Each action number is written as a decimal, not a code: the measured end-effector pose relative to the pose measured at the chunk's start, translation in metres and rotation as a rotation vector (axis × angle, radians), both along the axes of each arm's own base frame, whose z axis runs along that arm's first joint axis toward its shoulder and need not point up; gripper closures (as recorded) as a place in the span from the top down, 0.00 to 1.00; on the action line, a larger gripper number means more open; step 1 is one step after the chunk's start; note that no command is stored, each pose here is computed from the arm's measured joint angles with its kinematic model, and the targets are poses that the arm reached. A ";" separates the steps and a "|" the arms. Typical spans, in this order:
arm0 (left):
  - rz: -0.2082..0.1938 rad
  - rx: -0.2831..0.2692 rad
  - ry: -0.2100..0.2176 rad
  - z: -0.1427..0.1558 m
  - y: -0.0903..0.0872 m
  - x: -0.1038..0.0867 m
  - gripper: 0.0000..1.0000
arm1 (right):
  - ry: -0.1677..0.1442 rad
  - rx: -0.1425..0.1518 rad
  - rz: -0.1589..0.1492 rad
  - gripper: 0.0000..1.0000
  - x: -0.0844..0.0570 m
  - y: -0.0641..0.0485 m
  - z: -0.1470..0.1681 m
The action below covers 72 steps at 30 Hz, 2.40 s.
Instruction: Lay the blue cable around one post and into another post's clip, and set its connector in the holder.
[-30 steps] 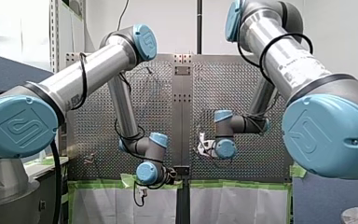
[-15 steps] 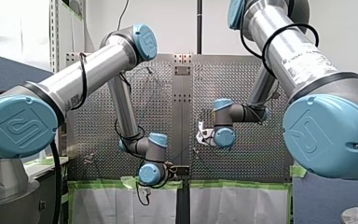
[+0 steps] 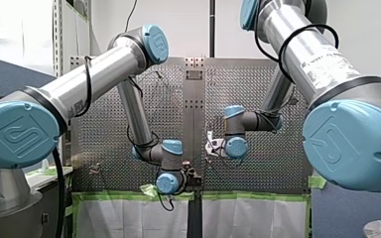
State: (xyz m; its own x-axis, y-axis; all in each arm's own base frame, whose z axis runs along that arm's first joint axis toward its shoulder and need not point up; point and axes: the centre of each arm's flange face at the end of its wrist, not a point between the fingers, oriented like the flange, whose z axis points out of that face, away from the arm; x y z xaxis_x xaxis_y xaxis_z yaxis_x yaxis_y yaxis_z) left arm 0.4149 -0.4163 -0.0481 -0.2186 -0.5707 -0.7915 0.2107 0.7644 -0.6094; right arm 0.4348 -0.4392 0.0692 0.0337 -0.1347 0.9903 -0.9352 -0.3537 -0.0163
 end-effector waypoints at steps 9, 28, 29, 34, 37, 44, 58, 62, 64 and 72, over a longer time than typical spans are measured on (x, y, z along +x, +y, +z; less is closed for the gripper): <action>0.026 -0.041 -0.033 0.005 0.000 0.006 1.00 | 0.014 0.012 0.018 0.61 0.004 0.012 -0.004; 0.083 -0.073 -0.056 0.010 0.003 0.018 1.00 | 0.009 0.012 0.053 0.61 0.012 0.020 -0.003; 0.077 -0.074 -0.057 0.010 0.002 0.018 1.00 | 0.008 0.012 0.058 0.61 0.013 0.020 -0.003; 0.072 -0.070 -0.057 0.011 -0.001 0.018 0.79 | 0.004 0.014 0.067 0.61 0.013 0.020 -0.003; 0.095 -0.039 -0.048 0.009 0.002 0.016 0.46 | 0.001 0.016 0.068 0.61 0.014 0.020 -0.003; 0.120 0.034 -0.046 0.005 0.004 0.007 0.24 | 0.003 0.023 0.068 0.61 0.011 0.019 -0.004; 0.050 0.072 -0.158 0.012 -0.016 0.001 0.18 | 0.013 0.035 0.052 0.61 0.004 0.014 -0.006; 0.060 0.085 -0.147 0.001 -0.011 0.000 0.18 | 0.013 0.040 0.035 0.61 -0.002 0.011 -0.008; 0.060 0.083 -0.140 -0.007 -0.009 -0.001 0.18 | 0.010 0.041 0.024 0.61 -0.006 0.009 -0.009; 0.065 0.095 -0.119 -0.037 -0.001 -0.007 0.18 | 0.015 0.050 -0.002 0.61 -0.019 0.005 -0.023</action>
